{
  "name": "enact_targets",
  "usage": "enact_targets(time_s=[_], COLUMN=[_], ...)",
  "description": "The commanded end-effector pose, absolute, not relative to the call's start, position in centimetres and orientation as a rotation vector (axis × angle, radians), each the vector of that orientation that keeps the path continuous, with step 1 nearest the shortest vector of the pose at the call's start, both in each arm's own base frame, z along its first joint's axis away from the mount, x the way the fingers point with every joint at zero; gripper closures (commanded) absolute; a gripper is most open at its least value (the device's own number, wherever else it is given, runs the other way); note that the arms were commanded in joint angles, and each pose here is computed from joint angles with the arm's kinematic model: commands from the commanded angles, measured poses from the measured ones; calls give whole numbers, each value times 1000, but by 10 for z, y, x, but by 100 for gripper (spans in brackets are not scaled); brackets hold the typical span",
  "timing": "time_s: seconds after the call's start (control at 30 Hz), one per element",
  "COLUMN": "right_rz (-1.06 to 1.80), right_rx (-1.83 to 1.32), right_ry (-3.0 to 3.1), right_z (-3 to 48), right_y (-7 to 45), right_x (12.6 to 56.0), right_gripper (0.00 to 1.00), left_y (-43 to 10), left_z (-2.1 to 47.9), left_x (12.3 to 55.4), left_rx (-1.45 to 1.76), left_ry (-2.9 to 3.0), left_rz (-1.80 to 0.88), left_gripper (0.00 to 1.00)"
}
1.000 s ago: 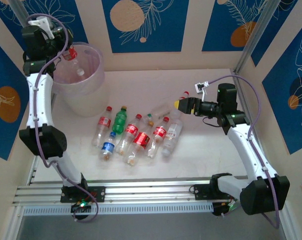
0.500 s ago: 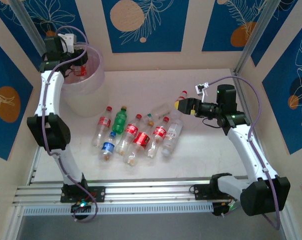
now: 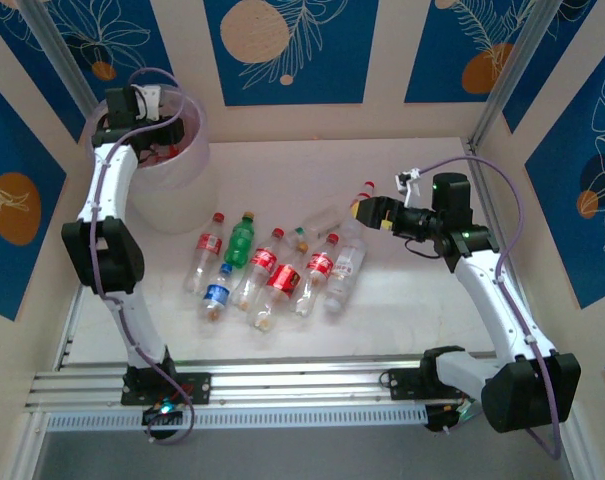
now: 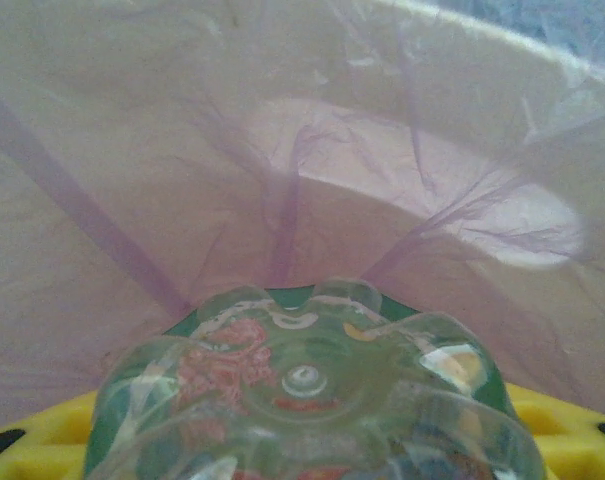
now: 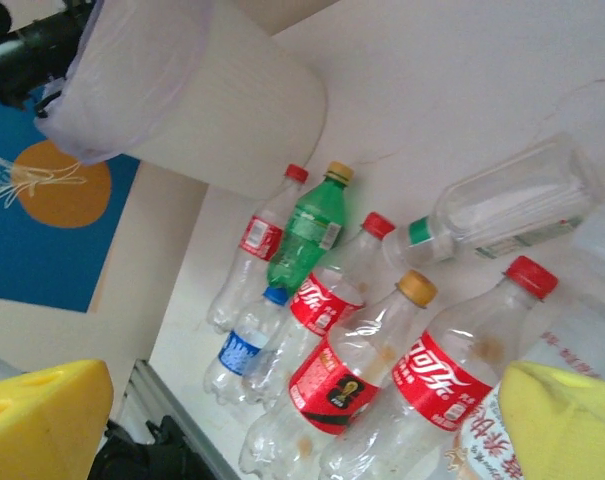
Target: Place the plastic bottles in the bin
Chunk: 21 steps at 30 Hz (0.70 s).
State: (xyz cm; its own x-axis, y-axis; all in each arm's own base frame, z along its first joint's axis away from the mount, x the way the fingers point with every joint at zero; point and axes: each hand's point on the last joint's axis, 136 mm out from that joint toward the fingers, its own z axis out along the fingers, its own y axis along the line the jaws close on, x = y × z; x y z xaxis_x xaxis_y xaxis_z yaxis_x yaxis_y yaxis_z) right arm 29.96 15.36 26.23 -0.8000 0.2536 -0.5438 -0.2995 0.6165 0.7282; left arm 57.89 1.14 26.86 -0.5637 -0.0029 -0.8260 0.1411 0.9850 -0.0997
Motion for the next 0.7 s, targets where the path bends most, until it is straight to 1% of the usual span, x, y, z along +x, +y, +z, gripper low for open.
enact_targets(time_s=[0.0,0.23,0.27,0.33,0.4,0.47,0.57,0.67], right_rz=[1109,1055,1037,960,885,861,839,824], right_rx=[64,142,163,229,278,312,386,446], right_ry=[2234,2239,2254,2319,2375,2396,2429,2470], right_z=[255,249,246,235,225,218,204,189], right_y=[140,128,125,116,109,106,101,99], right_x=[299,301,301,301,299,296,292,291], right_gripper=[1,1,1,1,1,1,1,0], left_y=[9,7,7,7,7,7,8,10], left_z=[257,244,244,244,248,252,260,270], left_x=[581,582,582,582,580,579,576,573], left_rx=[84,71,65,61,65,72,80,79], left_ry=[2178,2191,2190,2188,2180,2175,2165,2147], left_rz=[-191,-221,-221,-222,-219,-210,-194,-178], left_gripper=[88,75,71,57,45,35,25,21])
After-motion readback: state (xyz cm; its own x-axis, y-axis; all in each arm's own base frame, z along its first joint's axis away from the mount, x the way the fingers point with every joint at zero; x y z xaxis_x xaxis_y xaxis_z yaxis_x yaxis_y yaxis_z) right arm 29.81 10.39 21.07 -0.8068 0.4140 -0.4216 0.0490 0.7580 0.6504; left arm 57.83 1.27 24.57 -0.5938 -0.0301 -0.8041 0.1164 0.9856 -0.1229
